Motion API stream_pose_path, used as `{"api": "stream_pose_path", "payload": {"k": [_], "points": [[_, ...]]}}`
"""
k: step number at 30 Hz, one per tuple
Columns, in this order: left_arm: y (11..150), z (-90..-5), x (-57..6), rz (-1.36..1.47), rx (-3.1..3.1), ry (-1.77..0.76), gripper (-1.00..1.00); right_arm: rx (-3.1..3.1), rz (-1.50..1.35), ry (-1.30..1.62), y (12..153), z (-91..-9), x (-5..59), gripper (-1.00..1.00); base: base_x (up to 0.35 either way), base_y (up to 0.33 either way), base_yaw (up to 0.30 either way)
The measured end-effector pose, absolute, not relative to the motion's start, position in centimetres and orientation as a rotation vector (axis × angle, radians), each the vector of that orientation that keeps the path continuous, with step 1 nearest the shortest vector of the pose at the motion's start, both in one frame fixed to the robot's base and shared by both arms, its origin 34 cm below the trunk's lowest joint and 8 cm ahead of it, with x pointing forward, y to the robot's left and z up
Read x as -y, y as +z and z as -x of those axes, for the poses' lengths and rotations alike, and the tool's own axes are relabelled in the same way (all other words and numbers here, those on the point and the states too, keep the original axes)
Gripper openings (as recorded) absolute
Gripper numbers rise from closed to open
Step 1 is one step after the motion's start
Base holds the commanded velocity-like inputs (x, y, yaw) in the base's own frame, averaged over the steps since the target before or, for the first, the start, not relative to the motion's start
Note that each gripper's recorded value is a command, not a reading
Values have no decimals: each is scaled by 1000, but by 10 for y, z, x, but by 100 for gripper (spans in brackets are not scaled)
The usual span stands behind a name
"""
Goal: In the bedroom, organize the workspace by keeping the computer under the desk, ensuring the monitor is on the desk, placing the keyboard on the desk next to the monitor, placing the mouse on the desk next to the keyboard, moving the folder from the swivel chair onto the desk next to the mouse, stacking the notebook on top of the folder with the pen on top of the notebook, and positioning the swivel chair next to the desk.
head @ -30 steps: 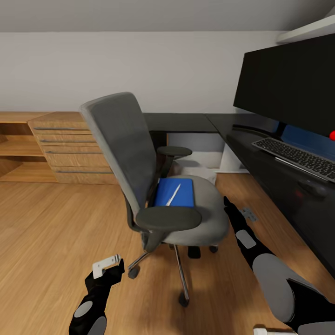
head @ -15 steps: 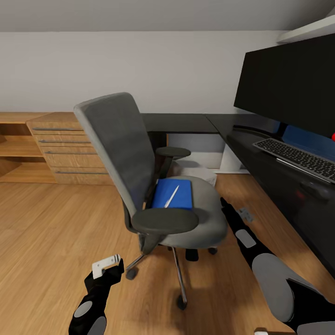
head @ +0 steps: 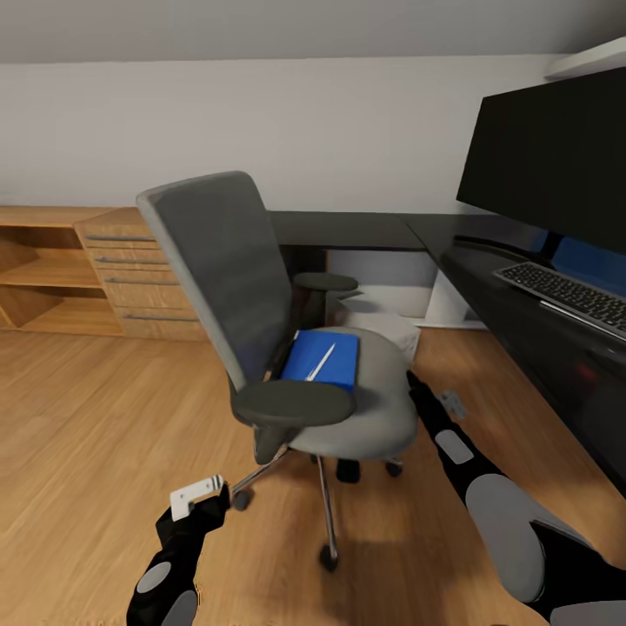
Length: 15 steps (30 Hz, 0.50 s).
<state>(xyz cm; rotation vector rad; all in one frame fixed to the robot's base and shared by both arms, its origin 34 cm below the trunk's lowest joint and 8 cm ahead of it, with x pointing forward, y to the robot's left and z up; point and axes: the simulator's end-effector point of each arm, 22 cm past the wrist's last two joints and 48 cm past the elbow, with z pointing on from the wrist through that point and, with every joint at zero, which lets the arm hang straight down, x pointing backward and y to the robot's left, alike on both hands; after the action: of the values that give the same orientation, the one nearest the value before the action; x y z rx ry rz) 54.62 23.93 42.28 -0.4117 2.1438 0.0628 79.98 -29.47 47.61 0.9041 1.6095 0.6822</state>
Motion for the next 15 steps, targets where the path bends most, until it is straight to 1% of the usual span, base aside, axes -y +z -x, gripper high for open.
{"api": "stream_pose_path", "payload": {"k": [10, 12, 15], "points": [[423, -547, -242, 418, -2142, 67, 100, -1606, -908, 682, 476, -800, 296, 100, 1, 0, 273], [423, -547, -242, 418, -2142, 66, 100, -1604, -911, 683, 477, -800, 296, 100, 148, 0, 274], [423, -547, -242, 418, -2141, 65, 100, -1604, -909, 683, 477, -800, 296, 100, 247, 0, 274]]}}
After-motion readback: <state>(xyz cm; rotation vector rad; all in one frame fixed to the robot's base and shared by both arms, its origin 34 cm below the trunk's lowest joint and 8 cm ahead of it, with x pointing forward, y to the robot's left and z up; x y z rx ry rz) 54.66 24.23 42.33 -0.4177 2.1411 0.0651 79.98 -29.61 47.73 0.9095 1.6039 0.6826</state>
